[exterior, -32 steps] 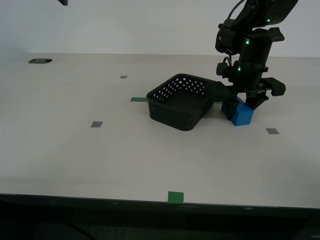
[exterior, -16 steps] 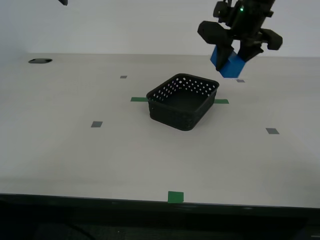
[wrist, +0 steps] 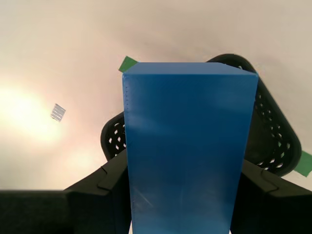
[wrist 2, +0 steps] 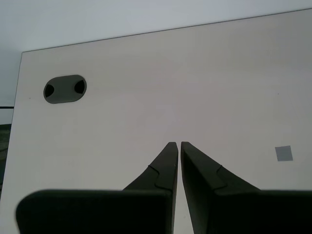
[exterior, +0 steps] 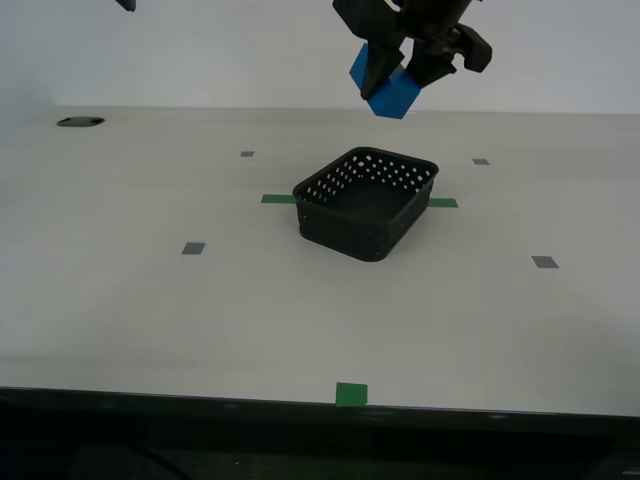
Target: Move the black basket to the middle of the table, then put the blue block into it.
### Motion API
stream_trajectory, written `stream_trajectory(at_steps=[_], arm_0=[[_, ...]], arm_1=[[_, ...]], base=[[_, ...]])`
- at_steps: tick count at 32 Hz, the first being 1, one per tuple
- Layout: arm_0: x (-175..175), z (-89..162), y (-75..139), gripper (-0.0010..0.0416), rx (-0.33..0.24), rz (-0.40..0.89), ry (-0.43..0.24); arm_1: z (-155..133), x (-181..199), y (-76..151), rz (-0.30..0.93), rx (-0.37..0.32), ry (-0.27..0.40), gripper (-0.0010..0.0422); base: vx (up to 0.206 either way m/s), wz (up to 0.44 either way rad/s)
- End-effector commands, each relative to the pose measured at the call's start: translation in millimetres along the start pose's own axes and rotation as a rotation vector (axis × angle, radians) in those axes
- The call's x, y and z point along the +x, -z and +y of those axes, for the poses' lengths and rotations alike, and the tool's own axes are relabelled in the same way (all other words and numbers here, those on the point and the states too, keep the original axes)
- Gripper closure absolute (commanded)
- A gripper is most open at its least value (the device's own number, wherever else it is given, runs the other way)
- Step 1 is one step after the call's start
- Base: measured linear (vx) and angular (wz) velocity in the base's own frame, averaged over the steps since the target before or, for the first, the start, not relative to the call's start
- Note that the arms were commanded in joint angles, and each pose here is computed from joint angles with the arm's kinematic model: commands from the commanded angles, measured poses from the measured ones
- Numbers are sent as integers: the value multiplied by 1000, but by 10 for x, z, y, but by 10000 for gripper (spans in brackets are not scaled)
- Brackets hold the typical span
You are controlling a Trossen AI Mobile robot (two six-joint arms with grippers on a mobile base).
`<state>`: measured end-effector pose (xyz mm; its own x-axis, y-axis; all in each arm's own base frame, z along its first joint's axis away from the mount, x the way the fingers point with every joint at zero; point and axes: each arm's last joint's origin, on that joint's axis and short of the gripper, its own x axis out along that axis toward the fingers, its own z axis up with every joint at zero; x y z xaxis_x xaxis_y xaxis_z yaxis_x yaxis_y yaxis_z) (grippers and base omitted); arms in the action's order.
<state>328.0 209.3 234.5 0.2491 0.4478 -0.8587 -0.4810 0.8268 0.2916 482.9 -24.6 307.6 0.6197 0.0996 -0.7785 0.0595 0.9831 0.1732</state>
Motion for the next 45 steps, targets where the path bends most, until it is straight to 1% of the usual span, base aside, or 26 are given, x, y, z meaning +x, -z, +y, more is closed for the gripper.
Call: stream_trajectory(at_steps=[1, 4, 5, 6, 7, 10, 12, 13, 14, 15, 17, 18, 20, 23, 26, 28, 30, 31, 32, 33, 45], arm_0=[[41, 10, -5, 406, -22, -36, -11], [102, -7, -3, 406, -28, -61, -15], [252, -50, 54, 406, -15, -6, -12], [304, -66, 70, 406, -11, 9, -9], [429, -106, 110, 406, -3, 43, -4], [496, -120, 120, 404, -4, 51, -2], [462, -104, 80, 388, -20, 31, -8], [458, -103, 81, 343, -50, 36, -10], [458, -102, 84, 330, -51, 39, -10], [459, -101, 89, 275, -50, 43, -8], [458, -103, 91, 200, -48, 46, -7], [458, -102, 92, 155, -48, 46, -7], [458, -102, 93, 49, -47, 47, -7], [458, -102, 93, 7, -44, 48, -7], [458, -102, 93, 75, -44, 48, -6], [458, -103, 95, 80, -43, 50, -6], [458, -106, 94, 65, -44, 48, 5], [458, -105, 94, 39, -44, 48, 5], [458, -105, 94, 33, -44, 48, 5], [458, -105, 94, 15, -44, 48, 5], [458, -105, 90, 19, -45, 44, 4]], arm_1=[[-2, 1, 8, 6, 5, 3, 405], [-4, 2, 8, 6, 5, 4, 406], [-4, 0, 8, 6, 6, 4, 405], [-2, 3, 9, 7, 5, 3, 406], [-4, 2, 9, 8, 6, 4, 406], [-5, 0, 19, 18, 8, 5, 405], [-4, 2, 23, 21, 8, 5, 405], [-4, 2, 22, 21, 8, 5, 405], [-4, 2, 23, 21, 9, 5, 406], [-4, 2, 22, 21, 9, 5, 406], [-5, 0, 22, 21, 9, 6, 406], [-6, 2, 23, 21, 9, 6, 405], [-7, 2, 22, 21, 9, 6, 406], [-7, 2, 22, 21, 9, 6, 406], [-7, 0, 22, 21, 9, 6, 406], [-7, 0, 23, 22, 9, 6, 406], [-8, 2, 25, 24, 9, 6, 406], [-8, 2, 25, 24, 9, 6, 406], [-8, 2, 25, 24, 9, 6, 405], [-7, 2, 24, 23, 9, 6, 405], [-6, 2, 15, 13, 7, 5, 405]], base=[[0, 0], [0, 0], [0, 0], [0, 0], [0, 0], [0, 0], [0, 0], [0, 0], [0, 0], [0, 0], [0, 0], [0, 0], [0, 0], [0, 0], [0, 0], [0, 0], [0, 0], [0, 0], [0, 0], [0, 0], [0, 0]])
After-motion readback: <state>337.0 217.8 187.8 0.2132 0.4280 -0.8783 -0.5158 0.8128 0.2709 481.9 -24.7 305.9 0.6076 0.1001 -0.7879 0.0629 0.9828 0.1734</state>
